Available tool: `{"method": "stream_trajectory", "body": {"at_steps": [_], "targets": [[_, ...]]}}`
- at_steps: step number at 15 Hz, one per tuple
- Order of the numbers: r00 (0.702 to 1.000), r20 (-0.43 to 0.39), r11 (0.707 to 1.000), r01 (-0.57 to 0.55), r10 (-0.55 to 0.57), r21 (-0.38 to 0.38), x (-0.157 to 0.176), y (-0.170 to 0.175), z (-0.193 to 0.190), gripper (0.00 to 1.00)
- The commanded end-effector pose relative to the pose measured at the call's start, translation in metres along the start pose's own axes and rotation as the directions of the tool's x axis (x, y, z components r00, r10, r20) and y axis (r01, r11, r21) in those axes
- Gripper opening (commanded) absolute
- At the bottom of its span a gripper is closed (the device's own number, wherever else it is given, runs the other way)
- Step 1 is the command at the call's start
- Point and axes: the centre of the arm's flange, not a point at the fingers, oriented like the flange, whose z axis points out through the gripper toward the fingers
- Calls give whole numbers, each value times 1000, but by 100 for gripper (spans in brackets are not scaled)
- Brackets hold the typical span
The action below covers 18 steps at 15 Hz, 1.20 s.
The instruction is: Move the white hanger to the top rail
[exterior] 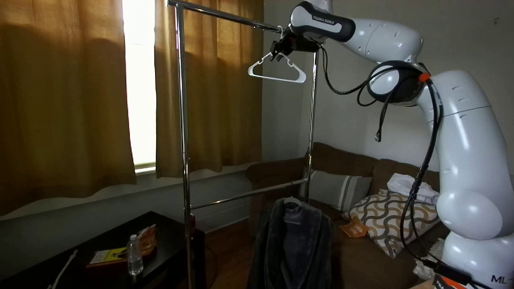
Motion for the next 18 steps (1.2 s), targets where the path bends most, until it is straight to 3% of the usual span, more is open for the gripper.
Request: {"method": "stream_trajectory", "body": {"at_steps": [1, 4, 13, 18], "targets": [[999, 29, 1000, 13, -14, 19, 26, 2, -5, 77], [1000, 22, 1000, 14, -14, 7, 27, -2, -22, 100], [997, 80, 999, 8, -4, -44, 9, -34, -71, 100], [991, 132, 984, 51, -28, -172, 5, -49, -93, 100]]}}
